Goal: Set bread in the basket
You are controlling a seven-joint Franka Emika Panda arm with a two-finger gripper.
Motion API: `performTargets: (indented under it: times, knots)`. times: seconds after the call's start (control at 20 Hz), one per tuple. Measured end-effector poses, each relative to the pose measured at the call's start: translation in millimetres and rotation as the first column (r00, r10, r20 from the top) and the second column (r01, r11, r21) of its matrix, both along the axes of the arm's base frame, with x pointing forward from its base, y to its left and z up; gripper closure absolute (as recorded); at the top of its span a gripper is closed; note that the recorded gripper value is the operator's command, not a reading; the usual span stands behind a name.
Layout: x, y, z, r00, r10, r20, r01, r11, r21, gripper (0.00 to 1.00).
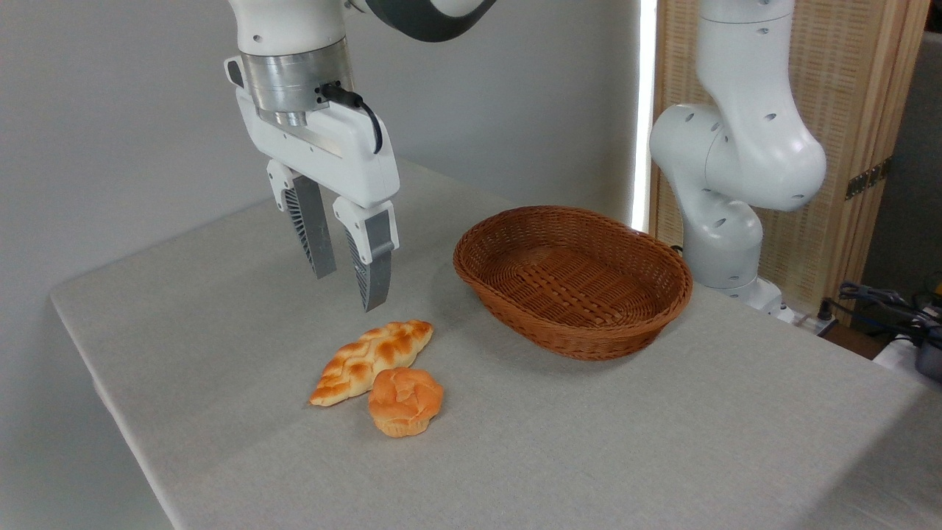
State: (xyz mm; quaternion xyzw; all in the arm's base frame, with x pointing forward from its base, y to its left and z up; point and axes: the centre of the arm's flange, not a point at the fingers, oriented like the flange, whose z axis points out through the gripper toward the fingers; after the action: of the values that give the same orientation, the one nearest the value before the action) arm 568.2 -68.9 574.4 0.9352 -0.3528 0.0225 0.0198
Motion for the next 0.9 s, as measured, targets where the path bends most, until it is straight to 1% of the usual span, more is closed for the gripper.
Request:
performTargets:
  times: [0.15,0.3,0.5,0.7,0.9]
  knots:
    - [-0.1,-1.4,-0.3,1.0,-0.003,-0.001,0.003,1.0,0.0,0.0]
    - [-0.6,-12.7,-3.2,1.0,-0.022,-0.007,0.022,1.0,0.0,0.0]
    - [-1.1,-19.7,-14.0,0.999,-0.035,-0.028,0.035,0.999,0.001,0.0]
    - [-2.0,-16.4,-45.7,0.994,-0.081,-0.072,0.082,0.997,0.005,0.0]
    - [2.9,-1.3,-79.9,0.992,-0.1,-0.082,0.101,0.995,0.004,0.0]
